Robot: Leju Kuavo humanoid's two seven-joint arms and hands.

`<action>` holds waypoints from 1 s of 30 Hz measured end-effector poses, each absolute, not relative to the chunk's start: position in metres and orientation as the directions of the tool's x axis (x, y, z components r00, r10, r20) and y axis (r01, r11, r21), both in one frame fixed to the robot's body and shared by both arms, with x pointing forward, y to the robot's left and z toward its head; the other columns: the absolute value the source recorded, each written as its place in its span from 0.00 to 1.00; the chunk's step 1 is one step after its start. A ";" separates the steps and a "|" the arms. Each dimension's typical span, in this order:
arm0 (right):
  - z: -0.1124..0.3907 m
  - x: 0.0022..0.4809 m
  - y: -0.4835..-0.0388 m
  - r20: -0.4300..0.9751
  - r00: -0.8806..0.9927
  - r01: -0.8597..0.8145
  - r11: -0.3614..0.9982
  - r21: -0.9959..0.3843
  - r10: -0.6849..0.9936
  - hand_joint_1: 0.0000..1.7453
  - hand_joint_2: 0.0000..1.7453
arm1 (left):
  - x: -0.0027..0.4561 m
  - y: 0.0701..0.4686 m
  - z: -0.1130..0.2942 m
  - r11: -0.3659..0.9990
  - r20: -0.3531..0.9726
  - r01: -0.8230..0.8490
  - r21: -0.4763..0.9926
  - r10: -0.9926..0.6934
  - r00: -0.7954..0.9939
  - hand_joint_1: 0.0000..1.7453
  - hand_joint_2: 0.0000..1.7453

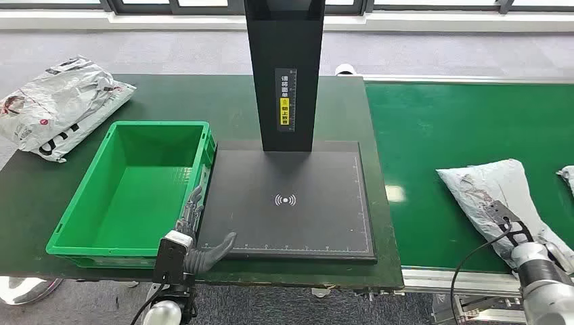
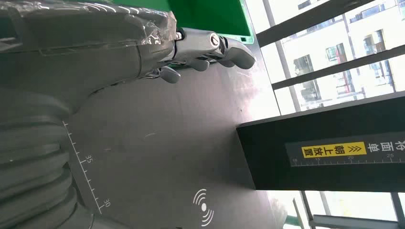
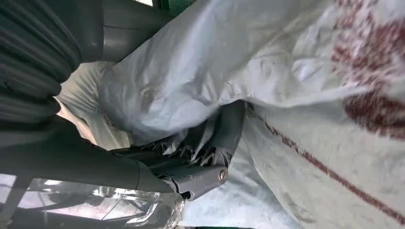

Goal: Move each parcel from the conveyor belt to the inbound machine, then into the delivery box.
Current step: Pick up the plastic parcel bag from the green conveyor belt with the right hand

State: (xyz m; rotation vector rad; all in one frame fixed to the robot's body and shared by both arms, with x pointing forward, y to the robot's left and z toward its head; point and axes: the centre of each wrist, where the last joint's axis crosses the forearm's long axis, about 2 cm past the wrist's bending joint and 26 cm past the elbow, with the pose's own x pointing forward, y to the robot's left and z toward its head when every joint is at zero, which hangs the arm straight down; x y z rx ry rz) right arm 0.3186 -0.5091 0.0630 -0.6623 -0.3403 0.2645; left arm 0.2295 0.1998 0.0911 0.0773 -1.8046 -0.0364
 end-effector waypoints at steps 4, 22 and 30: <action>0.062 0.317 -0.509 0.233 0.910 -0.126 0.763 -0.634 0.343 1.00 1.00 | 0.230 0.200 0.091 0.997 0.970 -0.031 0.066 -0.072 -0.232 0.00 1.00; 0.082 0.348 -0.492 0.553 0.696 -0.060 0.805 -0.590 0.457 1.00 1.00 | 0.230 0.198 0.091 0.997 0.969 -0.034 0.065 -0.072 -0.235 0.00 1.00; 0.129 0.399 -0.464 0.738 0.423 0.005 0.813 -0.582 0.525 1.00 1.00 | 0.229 0.188 0.092 0.996 0.969 -0.053 0.070 -0.080 -0.232 0.00 1.00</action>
